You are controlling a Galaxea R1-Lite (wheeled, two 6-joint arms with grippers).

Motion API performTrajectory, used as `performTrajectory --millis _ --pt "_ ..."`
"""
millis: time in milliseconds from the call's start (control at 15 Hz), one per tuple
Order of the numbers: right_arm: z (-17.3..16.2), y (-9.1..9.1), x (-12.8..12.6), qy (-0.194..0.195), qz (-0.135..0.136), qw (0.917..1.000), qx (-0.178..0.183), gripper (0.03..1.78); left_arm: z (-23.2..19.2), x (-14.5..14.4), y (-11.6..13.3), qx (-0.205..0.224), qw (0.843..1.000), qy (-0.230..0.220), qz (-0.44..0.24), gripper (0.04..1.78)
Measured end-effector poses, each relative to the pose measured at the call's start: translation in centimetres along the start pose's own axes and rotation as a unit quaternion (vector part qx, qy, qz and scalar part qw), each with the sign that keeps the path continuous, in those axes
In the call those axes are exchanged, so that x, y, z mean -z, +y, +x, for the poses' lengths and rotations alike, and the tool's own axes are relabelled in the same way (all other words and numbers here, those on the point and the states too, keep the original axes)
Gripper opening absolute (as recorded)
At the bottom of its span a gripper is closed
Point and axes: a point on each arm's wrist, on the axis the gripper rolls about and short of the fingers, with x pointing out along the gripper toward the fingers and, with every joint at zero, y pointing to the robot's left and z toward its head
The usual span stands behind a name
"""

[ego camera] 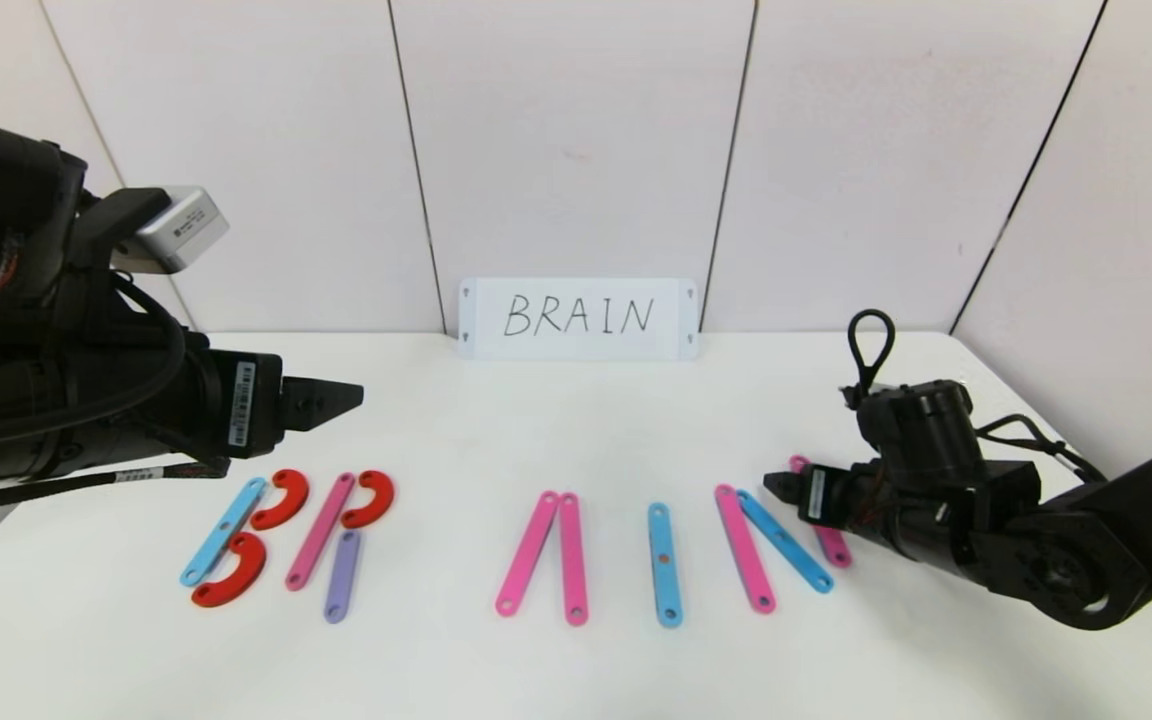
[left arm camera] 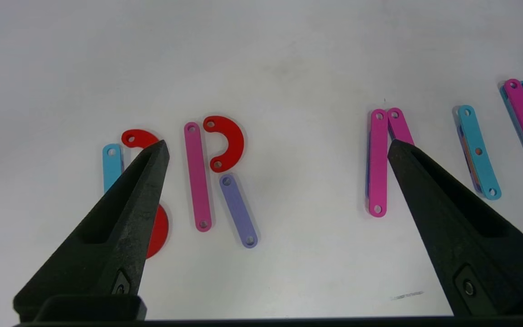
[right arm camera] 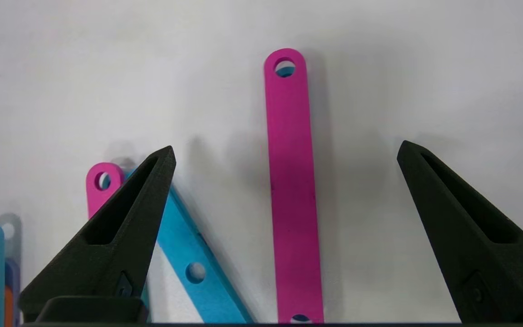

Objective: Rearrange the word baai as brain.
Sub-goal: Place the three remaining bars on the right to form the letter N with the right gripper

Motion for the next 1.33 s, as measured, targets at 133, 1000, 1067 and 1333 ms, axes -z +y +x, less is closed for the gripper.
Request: performTrajectory --millis 133,1000,1067,1333 --pt "-0.1 0.5 0.3 0.003 -0.004 1.0 -0.005 1.7 0.1 0.1 -0.1 0.002 1.0 0.002 0.001 1.69" --pt "-0.5 1.9 1.1 0.009 -0.01 0.9997 -0.018 1.7 0.1 0.0 -0.2 0.003 1.0 0.001 0.002 1.69" --pt "-0.6 2.0 1.1 0.009 -0.008 0.9997 -0.02 1.7 0.1 0.1 -0.2 0.003 1.0 0.002 0.002 1.69" --pt "-0.6 2.4 1.3 0.011 -0.008 0.9996 -0.023 1.7 0.2 0.1 -0.2 0.003 1.0 0.003 0.002 1.69"
